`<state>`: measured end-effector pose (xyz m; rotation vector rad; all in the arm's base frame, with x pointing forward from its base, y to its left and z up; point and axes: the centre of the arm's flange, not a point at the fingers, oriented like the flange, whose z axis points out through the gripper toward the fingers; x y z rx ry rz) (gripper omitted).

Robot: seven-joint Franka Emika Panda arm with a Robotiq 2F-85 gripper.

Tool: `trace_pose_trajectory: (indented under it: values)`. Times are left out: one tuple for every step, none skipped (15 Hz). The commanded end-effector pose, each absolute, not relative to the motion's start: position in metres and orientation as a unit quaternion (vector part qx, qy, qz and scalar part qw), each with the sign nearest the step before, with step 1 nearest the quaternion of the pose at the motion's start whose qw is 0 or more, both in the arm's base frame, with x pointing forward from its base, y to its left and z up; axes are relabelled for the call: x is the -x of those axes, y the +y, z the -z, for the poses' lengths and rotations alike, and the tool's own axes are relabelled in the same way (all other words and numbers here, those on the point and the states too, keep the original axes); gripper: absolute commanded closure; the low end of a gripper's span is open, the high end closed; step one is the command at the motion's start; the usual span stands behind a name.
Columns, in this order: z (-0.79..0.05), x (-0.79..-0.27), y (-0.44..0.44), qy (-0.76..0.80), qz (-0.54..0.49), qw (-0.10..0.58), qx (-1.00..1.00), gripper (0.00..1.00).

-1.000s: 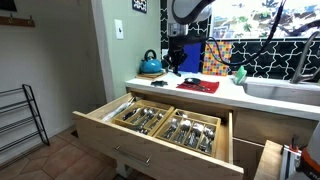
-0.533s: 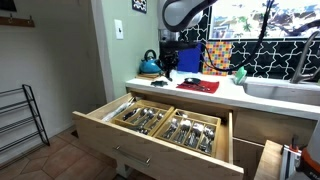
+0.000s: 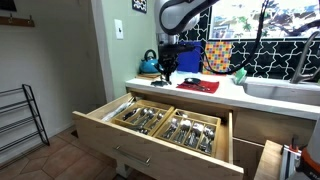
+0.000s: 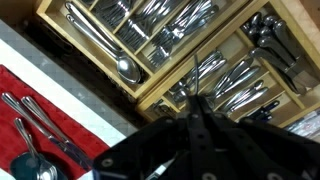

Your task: Put the spoon in the drawer

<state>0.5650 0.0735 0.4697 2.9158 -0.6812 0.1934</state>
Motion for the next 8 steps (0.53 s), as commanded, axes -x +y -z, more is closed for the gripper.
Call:
trace_pose_trajectory:
  values:
    - [-0.435,-0.597,0.092,-0.293,-0.023,0.096,-0.951,0.99]
    - [-0.422,-0.602,0.096,-0.318,-0.018,0.107,-0.942,0.99]
    - [-0.409,-0.609,0.098,-0.344,-0.012,0.115,-0.932,0.99]
    - [-0.398,-0.615,0.099,-0.366,-0.004,0.122,-0.923,0.99]
    - [-0.385,-0.619,0.101,-0.384,0.005,0.130,-0.914,0.99]
    - [-0.372,-0.624,0.102,-0.402,0.012,0.138,-0.905,0.99]
    - [-0.361,-0.629,0.103,-0.417,0.018,0.142,-0.897,0.99]
    - [-0.349,-0.633,0.106,-0.430,0.025,0.146,-0.891,0.99]
